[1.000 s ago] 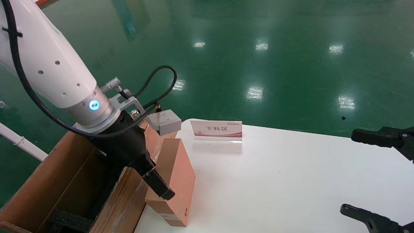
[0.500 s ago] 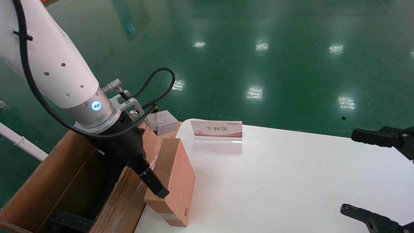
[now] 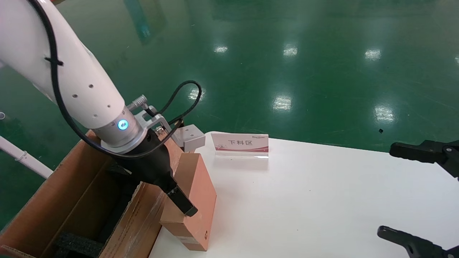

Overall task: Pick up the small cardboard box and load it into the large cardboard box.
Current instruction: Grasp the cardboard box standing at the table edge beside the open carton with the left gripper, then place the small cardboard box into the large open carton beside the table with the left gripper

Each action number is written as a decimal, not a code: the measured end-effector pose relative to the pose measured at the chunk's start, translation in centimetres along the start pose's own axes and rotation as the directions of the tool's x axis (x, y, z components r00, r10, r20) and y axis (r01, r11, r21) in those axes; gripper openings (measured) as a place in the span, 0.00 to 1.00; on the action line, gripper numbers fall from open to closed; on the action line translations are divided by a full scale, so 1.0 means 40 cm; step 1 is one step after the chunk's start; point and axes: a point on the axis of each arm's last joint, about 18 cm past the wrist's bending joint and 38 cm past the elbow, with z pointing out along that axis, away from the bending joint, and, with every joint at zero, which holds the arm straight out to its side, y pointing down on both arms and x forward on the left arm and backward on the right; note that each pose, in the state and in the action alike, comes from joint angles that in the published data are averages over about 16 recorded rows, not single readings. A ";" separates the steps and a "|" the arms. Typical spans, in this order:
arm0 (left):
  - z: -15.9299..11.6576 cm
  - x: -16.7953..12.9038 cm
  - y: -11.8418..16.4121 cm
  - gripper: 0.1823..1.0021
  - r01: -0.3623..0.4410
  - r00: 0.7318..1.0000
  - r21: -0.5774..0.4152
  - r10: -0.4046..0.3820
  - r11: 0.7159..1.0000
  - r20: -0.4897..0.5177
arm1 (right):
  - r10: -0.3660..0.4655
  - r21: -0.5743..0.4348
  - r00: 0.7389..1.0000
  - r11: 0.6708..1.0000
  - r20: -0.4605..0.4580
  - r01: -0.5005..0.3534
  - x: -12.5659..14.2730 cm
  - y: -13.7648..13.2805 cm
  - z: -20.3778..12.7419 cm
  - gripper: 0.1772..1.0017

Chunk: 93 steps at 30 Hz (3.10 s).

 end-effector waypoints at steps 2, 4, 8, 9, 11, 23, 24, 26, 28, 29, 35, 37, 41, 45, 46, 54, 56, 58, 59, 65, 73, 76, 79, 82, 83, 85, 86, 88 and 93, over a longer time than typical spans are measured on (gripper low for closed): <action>0.009 -0.003 -0.002 1.00 -0.001 1.000 0.000 0.001 1.000 0.007 | 0.000 0.000 1.000 1.000 0.000 0.000 0.000 0.000 0.000 1.00; 0.018 -0.005 -0.003 1.00 -0.001 1.000 -0.002 0.001 1.000 0.015 | 0.000 0.000 1.000 1.000 0.000 0.000 0.000 0.000 0.000 1.00; 0.034 -0.011 -0.005 1.00 -0.002 0.999 -0.007 0.002 1.000 0.034 | 0.000 0.000 1.000 1.000 0.000 0.000 0.000 0.000 0.000 1.00; 0.037 -0.013 -0.005 1.00 -0.002 0.999 -0.009 0.002 1.000 0.038 | 0.000 0.000 1.000 1.000 0.000 0.000 0.000 0.000 0.000 1.00; 0.042 -0.016 -0.006 1.00 -0.002 0.999 -0.011 0.003 1.000 0.047 | 0.000 0.000 1.000 1.000 0.000 0.000 0.000 0.000 0.000 1.00; 0.058 -0.024 -0.009 1.00 -0.006 0.997 -0.015 0.007 1.000 0.074 | 0.000 0.000 1.000 1.000 0.000 0.000 0.000 0.000 0.000 1.00; 0.058 -0.024 -0.009 1.00 -0.006 0.997 -0.015 0.007 1.000 0.074 | 0.000 0.000 1.000 1.000 0.000 0.000 0.000 0.000 0.000 1.00; 0.058 -0.024 -0.009 1.00 -0.006 0.997 -0.015 0.008 1.000 0.074 | 0.000 0.000 1.000 1.000 -0.001 0.000 0.000 0.000 0.000 1.00; 0.058 -0.024 -0.009 0.99 -0.006 0.997 -0.015 0.007 1.000 0.073 | 0.000 0.000 1.000 1.000 -0.001 0.000 0.000 0.000 0.000 0.99; 0.058 -0.024 -0.008 0.99 -0.006 0.997 -0.016 0.007 1.000 0.073 | 0.000 0.000 1.000 1.000 -0.001 0.000 0.000 0.000 0.000 0.99; 0.056 -0.023 -0.008 0.96 -0.005 0.997 -0.016 0.006 1.000 0.072 | 0.000 0.000 1.000 1.000 -0.001 0.000 0.000 0.000 0.000 0.96; 0.056 -0.023 -0.008 0.94 -0.005 0.997 -0.017 0.006 1.000 0.071 | 0.000 0.000 1.000 1.000 -0.001 0.000 0.000 0.000 0.000 0.95; 0.055 -0.023 -0.007 0.88 -0.004 0.997 -0.017 0.005 1.000 0.071 | 0.000 0.000 1.000 1.000 -0.001 0.000 0.000 0.000 0.000 0.90; 0.055 -0.023 -0.007 0.82 -0.004 0.998 -0.017 0.005 1.000 0.070 | 0.000 0.000 1.000 1.000 -0.001 0.000 0.000 0.000 0.000 0.83; 0.054 -0.023 -0.007 0.80 -0.003 0.998 -0.017 0.005 1.000 0.070 | 0.000 0.000 1.000 1.000 -0.001 0.000 0.000 0.000 0.000 0.81; 0.054 -0.023 -0.007 0.60 -0.003 0.998 -0.017 0.004 1.000 0.070 | 0.000 0.000 1.000 1.000 -0.001 0.000 0.000 0.000 0.000 0.61; 0.054 -0.023 -0.007 0.55 -0.002 0.998 -0.017 0.004 1.000 0.070 | 0.000 0.000 1.000 1.000 -0.001 0.000 0.000 0.000 0.000 0.56; 0.054 -0.023 -0.007 0.50 -0.002 0.998 -0.017 0.003 1.000 0.070 | 0.000 0.000 1.000 1.000 -0.001 0.000 0.000 0.000 0.000 0.49; 0.054 -0.023 -0.007 0.48 -0.002 0.998 -0.017 0.003 1.000 0.069 | 0.000 0.000 1.000 1.000 -0.001 0.000 0.000 0.000 0.000 0.46; 0.053 -0.022 -0.007 0.37 -0.002 0.998 -0.017 0.003 1.000 0.069 | 0.000 0.000 1.000 1.000 -0.001 0.000 0.000 0.000 0.000 0.31; 0.030 -0.028 -0.020 0.31 -0.007 0.997 0.002 0.007 1.000 0.080 | 0.000 0.000 1.000 1.000 -0.001 0.000 0.000 0.000 0.000 0.23; -0.007 -0.033 -0.032 0.31 -0.009 0.996 0.034 0.006 0.999 0.090 | 0.000 0.000 1.000 1.000 -0.001 0.000 0.000 0.000 0.000 0.24; -0.064 -0.041 -0.045 0.31 -0.010 0.994 0.081 0.002 0.997 0.105 | 0.000 0.000 1.000 1.000 -0.001 0.000 0.000 0.000 0.000 0.27; -0.141 -0.051 -0.054 0.31 -0.012 0.992 0.140 -0.006 0.990 0.129 | 0.000 0.000 1.000 1.000 -0.001 0.000 0.000 0.000 0.000 0.32; -0.172 -0.055 -0.055 0.31 -0.014 0.990 0.162 -0.009 0.987 0.139 | 0.000 0.000 1.000 1.000 -0.001 0.000 0.000 0.000 0.000 0.33; -0.237 -0.063 -0.052 0.30 -0.016 0.987 0.207 -0.018 0.978 0.162 | 0.000 0.000 1.000 1.000 -0.001 0.000 0.000 0.000 0.000 0.36; -0.269 -0.068 -0.048 0.30 -0.017 0.984 0.227 -0.024 0.974 0.175 | 0.000 0.000 1.000 1.000 -0.001 0.000 0.000 0.000 0.000 0.38; -0.331 -0.078 -0.034 0.30 -0.017 0.979 0.266 -0.038 0.964 0.201 | 0.000 0.000 1.000 1.000 -0.001 0.000 0.001 0.000 0.000 0.43; -0.460 -0.112 0.022 0.30 -0.019 0.957 0.324 -0.076 0.946 0.279 | 0.000 0.000 1.000 1.000 -0.001 0.000 0.001 0.000 0.000 0.55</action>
